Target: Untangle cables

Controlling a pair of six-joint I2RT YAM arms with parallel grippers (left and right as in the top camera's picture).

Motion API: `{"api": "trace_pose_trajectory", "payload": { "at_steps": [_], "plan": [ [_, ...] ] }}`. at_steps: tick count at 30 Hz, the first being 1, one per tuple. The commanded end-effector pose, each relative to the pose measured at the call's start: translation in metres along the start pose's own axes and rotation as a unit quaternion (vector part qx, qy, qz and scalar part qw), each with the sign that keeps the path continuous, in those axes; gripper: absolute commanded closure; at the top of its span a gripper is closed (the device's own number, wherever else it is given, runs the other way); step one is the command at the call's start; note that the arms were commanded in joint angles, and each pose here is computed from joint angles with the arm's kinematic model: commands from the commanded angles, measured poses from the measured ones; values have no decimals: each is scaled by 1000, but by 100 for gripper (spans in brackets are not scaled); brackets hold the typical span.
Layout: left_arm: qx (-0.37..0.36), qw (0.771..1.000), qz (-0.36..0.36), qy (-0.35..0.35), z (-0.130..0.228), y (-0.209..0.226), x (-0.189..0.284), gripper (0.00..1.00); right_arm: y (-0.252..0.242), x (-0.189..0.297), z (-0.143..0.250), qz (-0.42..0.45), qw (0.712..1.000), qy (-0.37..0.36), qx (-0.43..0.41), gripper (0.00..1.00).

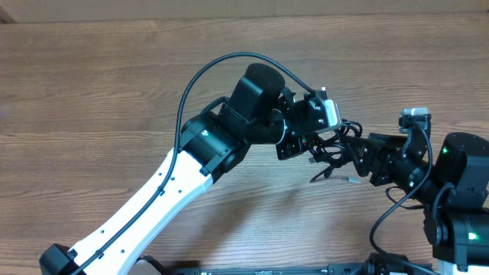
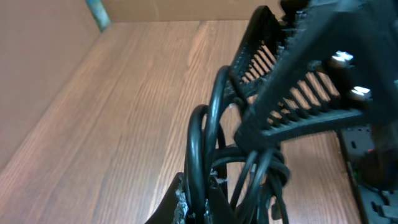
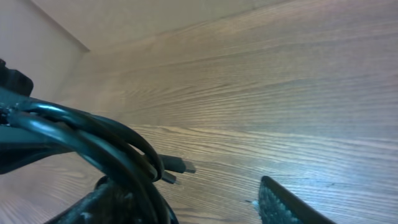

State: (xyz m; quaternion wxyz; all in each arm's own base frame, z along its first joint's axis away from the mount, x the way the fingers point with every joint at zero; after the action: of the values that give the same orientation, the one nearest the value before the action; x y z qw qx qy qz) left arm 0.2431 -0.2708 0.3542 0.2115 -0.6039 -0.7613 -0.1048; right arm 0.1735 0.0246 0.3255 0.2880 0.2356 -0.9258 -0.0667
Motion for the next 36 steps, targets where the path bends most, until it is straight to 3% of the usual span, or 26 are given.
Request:
{"api": "trace_pose_trajectory", "payload": {
  "at_steps": [1, 2, 4, 8, 13, 24, 31, 36],
  "plan": [
    [0, 998, 55, -26, -12, -14, 10, 96, -3, 1, -3, 27, 1000, -5, 14, 58],
    [1, 998, 56, -25, -11, -14, 10, 96, -3, 1, -5, 26, 999, -10, 16, 65],
    [1, 998, 61, -26, -11, -15, 10, 96, -3, 1, -6, 26, 999, -14, 19, 69],
    [-11, 994, 101, -35, -13, -21, 11, 96, -4, 1, -8, 33, 999, -19, 22, 68],
    [-31, 983, 171, -50, -13, -31, 14, 96, -12, 2, -7, 83, 996, -16, 17, 59],
    [-13, 983, 179, -32, -7, -32, 14, 96, -36, 11, -6, 258, 966, -12, -13, 36],
    [-1, 991, 133, -6, -2, -26, 12, 96, -37, 12, -3, 272, 962, -5, -20, 24],
    [7, 994, 109, 11, 3, -23, 12, 96, -47, 19, -2, 353, 935, 0, -22, 19]
  ]
}}
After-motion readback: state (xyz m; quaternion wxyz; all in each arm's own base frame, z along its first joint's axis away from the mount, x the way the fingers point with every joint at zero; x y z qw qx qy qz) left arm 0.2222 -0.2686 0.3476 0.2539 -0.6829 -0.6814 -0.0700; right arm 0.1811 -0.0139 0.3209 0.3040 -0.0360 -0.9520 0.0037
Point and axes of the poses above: each gripper's point midway between its finger pads, its own x axis back along the fingers, its own y axis along the line the jaws close on, z = x × y, the point moved 10 cm from there along x, back along the fingers, and after that the axes turned 13 degrees about x, right-handed, at the moved point
